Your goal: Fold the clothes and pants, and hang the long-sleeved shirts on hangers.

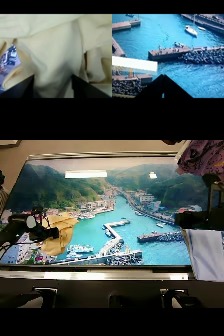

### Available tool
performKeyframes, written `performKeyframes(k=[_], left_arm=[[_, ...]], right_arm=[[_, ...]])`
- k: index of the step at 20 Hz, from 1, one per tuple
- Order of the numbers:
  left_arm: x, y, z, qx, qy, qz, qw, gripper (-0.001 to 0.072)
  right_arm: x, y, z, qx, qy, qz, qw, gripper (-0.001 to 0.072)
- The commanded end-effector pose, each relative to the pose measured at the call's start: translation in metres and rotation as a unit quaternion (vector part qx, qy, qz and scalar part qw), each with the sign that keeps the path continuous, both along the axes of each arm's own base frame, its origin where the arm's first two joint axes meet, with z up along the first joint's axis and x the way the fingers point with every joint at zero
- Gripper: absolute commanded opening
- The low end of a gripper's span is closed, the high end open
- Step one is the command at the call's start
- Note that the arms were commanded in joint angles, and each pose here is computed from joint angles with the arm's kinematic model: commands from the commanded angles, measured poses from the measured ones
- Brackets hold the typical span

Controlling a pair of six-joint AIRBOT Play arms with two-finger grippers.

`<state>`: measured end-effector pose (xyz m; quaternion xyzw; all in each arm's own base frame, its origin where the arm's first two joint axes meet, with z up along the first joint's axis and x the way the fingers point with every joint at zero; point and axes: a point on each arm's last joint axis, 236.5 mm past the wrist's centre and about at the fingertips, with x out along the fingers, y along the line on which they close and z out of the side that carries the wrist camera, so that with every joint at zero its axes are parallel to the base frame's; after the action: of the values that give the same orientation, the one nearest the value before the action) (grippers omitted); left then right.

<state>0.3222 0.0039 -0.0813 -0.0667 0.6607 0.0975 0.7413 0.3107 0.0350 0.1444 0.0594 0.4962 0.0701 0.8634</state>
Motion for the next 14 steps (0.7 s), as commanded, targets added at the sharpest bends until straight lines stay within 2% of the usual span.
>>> performKeyframes(k=[1,4,8,10,11,13,14], left_arm=[[0.009,-0.021,-0.023,-0.044,-0.011,0.014,0.999,0.0016],[0.016,-0.091,0.004,-0.161,-0.021,-0.014,0.987,0.0015],[0.022,-0.243,0.093,-0.340,-0.070,-0.091,0.934,0.0016],[0.018,-0.307,0.128,-0.374,-0.108,-0.123,0.913,0.0016],[0.017,-0.332,0.138,-0.387,-0.128,-0.122,0.905,0.0016],[0.015,-0.375,0.138,-0.405,-0.157,-0.107,0.894,0.0016],[0.012,-0.393,0.124,-0.405,-0.159,-0.106,0.894,0.0016]], right_arm=[[-0.002,0.000,-0.001,0.003,0.006,-0.005,1.000,0.0031],[-0.003,0.000,-0.001,0.007,0.008,-0.012,1.000,0.0031],[-0.004,-0.002,-0.002,-0.005,0.010,0.000,1.000,0.0031],[-0.009,-0.003,-0.005,-0.009,0.020,0.004,1.000,0.0035],[-0.011,-0.003,-0.006,-0.010,0.025,0.005,1.000,0.0057],[-0.014,-0.003,-0.007,-0.011,0.031,0.009,0.999,0.0145],[-0.014,-0.003,-0.008,-0.011,0.032,0.009,0.999,0.0161]])
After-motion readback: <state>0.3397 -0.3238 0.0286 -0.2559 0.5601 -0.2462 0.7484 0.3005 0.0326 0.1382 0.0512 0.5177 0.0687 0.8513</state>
